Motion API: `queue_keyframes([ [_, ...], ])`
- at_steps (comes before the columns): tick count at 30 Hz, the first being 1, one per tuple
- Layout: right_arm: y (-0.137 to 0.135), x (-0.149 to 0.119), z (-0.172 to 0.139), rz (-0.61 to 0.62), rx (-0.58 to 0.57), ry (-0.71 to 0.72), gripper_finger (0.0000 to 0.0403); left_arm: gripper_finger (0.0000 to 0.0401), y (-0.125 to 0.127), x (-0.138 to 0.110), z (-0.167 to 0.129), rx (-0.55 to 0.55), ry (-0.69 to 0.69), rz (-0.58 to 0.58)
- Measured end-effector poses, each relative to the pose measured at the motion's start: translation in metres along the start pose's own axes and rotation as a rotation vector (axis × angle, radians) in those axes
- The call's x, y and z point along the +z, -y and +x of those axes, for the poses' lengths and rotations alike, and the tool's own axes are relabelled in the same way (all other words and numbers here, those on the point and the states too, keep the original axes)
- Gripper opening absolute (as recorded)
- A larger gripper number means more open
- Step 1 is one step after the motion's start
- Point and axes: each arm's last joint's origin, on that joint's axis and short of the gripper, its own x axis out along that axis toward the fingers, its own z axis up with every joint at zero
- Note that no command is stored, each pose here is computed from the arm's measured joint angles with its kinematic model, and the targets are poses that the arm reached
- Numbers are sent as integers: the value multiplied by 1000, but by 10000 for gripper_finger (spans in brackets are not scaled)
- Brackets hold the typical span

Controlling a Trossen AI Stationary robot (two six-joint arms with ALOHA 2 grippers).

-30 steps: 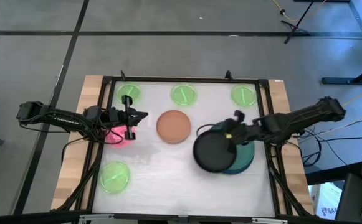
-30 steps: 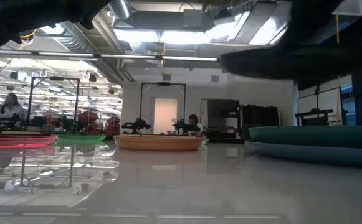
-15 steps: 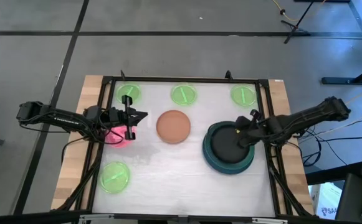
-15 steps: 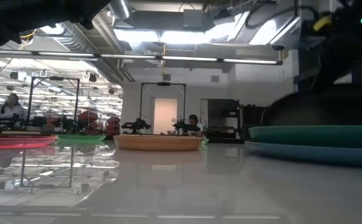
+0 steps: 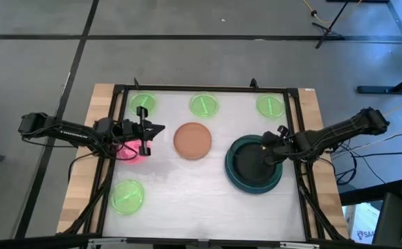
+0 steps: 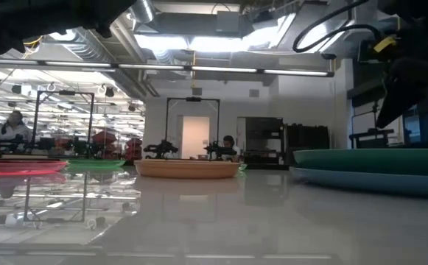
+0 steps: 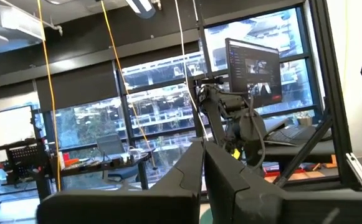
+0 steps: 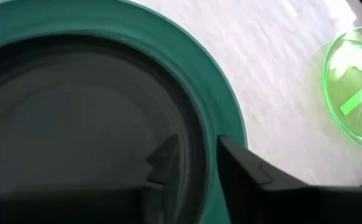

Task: Stack plastic plates
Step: Stack the orange plate on top of the black plate

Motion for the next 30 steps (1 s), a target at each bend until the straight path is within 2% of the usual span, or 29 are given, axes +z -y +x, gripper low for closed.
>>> queue_keyframes([
  [5,-3,11,-10,-38,26,55,161,9,2,-5,10,-6,-54,7],
  [8,-9,21,-13,-42,70,156,179,9,4,-9,24,-18,-143,16],
  [13,-26,38,-12,-122,177,364,187,9,10,-22,51,-54,-308,36],
  [19,-50,54,-5,-254,297,536,188,9,17,-39,76,-89,-493,39],
  [25,-76,66,15,-380,290,637,188,9,28,-72,64,-109,-696,-45],
  [30,-93,78,40,-471,275,625,188,9,47,-80,45,-94,-661,-82],
])
